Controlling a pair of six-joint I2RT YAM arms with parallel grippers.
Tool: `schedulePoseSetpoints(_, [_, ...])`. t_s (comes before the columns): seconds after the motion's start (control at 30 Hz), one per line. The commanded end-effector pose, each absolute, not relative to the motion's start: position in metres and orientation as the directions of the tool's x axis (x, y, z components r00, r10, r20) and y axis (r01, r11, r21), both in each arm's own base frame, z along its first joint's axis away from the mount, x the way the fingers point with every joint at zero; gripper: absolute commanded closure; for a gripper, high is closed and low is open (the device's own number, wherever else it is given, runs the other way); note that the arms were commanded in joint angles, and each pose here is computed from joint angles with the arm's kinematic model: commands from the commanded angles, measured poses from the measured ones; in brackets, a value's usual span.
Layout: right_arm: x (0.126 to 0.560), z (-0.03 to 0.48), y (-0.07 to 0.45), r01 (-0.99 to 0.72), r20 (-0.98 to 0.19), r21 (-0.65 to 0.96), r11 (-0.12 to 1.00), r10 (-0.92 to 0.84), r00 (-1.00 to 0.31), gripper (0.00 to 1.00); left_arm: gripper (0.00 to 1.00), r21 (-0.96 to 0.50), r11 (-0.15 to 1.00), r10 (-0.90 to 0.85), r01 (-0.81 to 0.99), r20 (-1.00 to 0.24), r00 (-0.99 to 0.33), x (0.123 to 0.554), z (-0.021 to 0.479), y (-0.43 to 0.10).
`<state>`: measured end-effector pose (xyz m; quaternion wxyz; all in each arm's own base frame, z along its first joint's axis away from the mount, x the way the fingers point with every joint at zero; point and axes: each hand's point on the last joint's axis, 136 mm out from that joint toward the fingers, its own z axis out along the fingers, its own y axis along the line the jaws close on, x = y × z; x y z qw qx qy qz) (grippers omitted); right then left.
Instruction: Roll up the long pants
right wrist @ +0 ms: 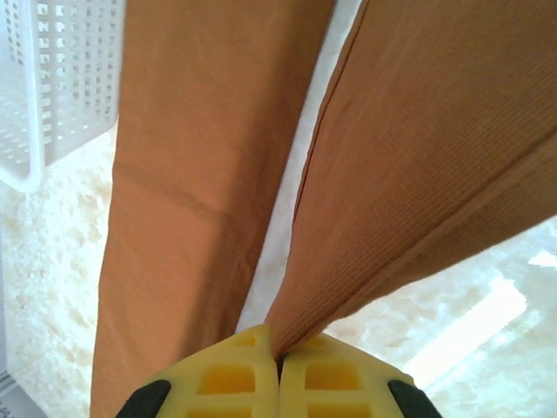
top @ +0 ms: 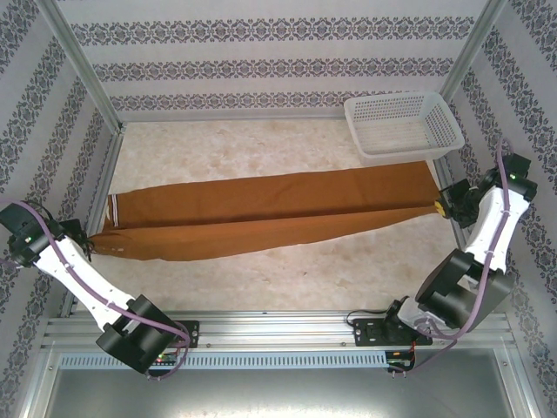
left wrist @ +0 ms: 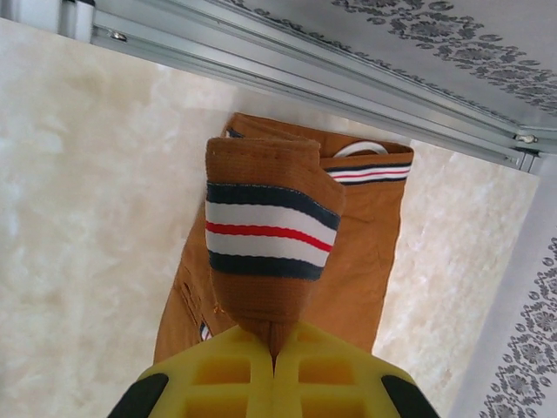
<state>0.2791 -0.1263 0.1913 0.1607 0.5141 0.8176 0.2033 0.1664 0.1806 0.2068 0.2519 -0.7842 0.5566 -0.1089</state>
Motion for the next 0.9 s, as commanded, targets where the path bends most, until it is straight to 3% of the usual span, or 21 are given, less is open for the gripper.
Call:
schedulePoseSetpoints(0.0, [0.318,0.211,-0.186,0.752,-0.29,0.484,0.447,0.893,-0.344,1.0,1.0,-0.656,-0.202,-0.819,-0.727,-0.293,0.492,0.179,0.245,0.245])
schedulePoseSetpoints(0.43, [0.369,0.179,-0.196,0.758,-0.221,0.373,0.535,0.845,-0.487,1.0,1.0,-0.723,-0.226,-0.816,-0.653,-0.225,0.532,0.212,0.242,0.277])
schedulePoseSetpoints(0.87, [0.421,0.163,-0.204,0.735,-0.205,0.28,0.618,0.786,-0.583,1.0,1.0,-0.705,-0.15,-0.855,-0.693,-0.259,0.449,0.273,0.227,0.296])
